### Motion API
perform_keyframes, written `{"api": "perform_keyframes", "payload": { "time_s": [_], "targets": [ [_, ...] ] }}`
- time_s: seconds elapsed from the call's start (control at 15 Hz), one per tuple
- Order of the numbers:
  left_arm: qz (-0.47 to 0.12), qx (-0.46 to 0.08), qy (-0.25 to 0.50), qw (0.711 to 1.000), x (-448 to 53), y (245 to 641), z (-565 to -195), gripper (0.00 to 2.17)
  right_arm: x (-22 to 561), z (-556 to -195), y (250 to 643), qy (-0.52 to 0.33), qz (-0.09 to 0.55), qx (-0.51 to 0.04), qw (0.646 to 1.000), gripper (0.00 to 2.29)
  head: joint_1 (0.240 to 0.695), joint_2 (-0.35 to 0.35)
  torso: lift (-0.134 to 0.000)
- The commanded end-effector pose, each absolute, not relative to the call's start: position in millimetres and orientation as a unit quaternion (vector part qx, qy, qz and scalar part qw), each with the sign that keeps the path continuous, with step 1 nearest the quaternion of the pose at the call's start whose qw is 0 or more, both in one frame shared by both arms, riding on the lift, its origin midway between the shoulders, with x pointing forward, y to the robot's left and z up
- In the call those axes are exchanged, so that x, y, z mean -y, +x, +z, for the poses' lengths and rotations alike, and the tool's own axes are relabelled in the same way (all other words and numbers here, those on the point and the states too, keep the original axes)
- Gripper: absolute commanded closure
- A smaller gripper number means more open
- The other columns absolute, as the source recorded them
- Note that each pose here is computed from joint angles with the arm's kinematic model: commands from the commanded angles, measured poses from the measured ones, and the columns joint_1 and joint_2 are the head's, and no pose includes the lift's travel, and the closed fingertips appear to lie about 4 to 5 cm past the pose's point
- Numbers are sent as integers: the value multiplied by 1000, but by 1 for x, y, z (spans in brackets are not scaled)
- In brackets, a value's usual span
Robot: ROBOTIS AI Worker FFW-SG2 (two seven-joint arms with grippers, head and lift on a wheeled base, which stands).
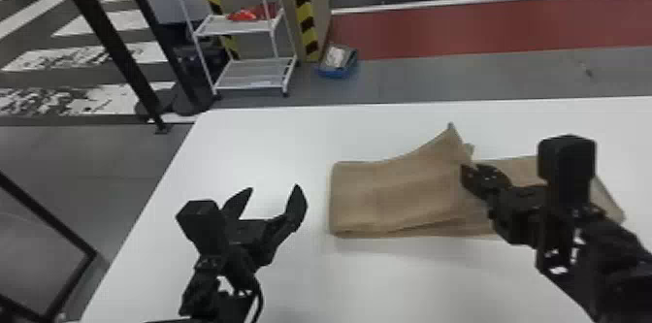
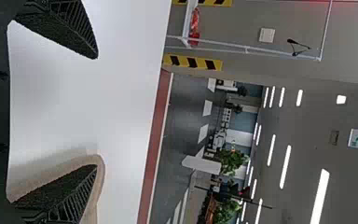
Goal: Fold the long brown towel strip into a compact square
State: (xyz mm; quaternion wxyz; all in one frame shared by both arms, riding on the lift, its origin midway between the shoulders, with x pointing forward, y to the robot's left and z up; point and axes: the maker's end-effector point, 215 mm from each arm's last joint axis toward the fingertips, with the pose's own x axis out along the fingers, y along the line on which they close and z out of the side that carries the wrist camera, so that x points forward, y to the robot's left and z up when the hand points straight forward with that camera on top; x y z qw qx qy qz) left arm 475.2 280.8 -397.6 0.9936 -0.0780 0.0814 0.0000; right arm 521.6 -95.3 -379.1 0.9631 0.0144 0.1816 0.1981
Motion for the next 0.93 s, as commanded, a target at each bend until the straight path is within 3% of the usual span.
{"api": "perform_keyframes", "payload": {
  "time_s": [0.0, 0.27, 0.6, 0.67, 0.73, 0.8, 0.87],
  "targets": [
    [6, -71, -79, 994, -288, 474, -392, 33, 153, -348, 512, 46, 157, -168, 972, 1146, 695, 214, -126],
    [7, -63, -83, 995, -287, 474, -393, 26, 182, -384, 512, 56, 135, -199, 969, 1146, 695, 133, -126],
    [11, -63, -79, 995, -293, 468, -392, 29, 272, -338, 519, 92, 79, -178, 976, 1146, 695, 77, -126],
    [11, -64, -79, 995, -292, 468, -393, 29, 278, -346, 523, 95, 75, -189, 974, 1136, 695, 58, -126],
    [7, -66, -80, 995, -288, 469, -394, 33, 280, -368, 524, 103, 79, -221, 967, 863, 695, 41, -126],
    [3, -66, -81, 995, -285, 468, -394, 36, 280, -384, 522, 109, 79, -244, 960, 235, 695, 28, -126],
    [-1, -66, -82, 994, -282, 468, -394, 39, 283, -393, 522, 113, 76, -254, 958, -1, 695, 19, -126]
  ]
}}
